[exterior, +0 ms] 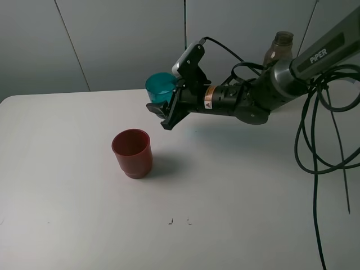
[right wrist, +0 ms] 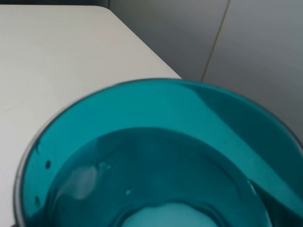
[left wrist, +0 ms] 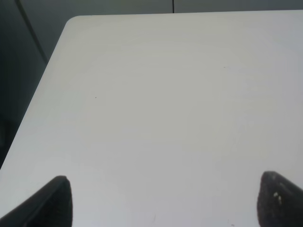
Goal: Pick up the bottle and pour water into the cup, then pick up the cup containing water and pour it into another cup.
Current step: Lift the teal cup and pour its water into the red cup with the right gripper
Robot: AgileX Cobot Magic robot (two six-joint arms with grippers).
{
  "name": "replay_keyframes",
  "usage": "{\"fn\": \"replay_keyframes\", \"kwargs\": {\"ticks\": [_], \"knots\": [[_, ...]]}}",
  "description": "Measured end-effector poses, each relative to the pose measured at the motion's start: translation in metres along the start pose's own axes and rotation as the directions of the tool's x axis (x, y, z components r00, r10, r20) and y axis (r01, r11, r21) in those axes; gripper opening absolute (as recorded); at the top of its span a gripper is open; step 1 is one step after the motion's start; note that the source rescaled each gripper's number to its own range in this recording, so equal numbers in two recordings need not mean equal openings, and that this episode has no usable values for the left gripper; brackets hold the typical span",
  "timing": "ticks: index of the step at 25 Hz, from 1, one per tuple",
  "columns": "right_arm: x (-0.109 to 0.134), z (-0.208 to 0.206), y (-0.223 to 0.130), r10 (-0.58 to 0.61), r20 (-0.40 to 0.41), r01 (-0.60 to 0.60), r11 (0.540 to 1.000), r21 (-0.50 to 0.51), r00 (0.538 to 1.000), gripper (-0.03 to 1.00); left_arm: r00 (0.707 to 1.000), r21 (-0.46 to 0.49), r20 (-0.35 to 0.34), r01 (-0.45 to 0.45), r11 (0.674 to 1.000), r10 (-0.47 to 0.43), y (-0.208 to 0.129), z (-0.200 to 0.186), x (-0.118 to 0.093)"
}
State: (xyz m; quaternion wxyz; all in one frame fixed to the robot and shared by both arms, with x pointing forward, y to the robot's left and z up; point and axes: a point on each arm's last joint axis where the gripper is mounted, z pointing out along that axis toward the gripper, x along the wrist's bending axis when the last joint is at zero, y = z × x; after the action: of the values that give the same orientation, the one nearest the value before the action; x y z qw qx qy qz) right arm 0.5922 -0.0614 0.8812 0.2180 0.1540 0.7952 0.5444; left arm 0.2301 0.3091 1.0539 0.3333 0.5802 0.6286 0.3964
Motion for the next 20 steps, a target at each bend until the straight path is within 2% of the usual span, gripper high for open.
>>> {"fn": "replay_keyframes", "kwargs": {"ticks": [20], "knots": [[0.016,0.007,0.002,-0.123,-0.034,0.123,0.992,0.025,0.992,0.08,1.0,0.0,0.0,0.0,1.0,0.0,0.0,0.0,0.0]]}}
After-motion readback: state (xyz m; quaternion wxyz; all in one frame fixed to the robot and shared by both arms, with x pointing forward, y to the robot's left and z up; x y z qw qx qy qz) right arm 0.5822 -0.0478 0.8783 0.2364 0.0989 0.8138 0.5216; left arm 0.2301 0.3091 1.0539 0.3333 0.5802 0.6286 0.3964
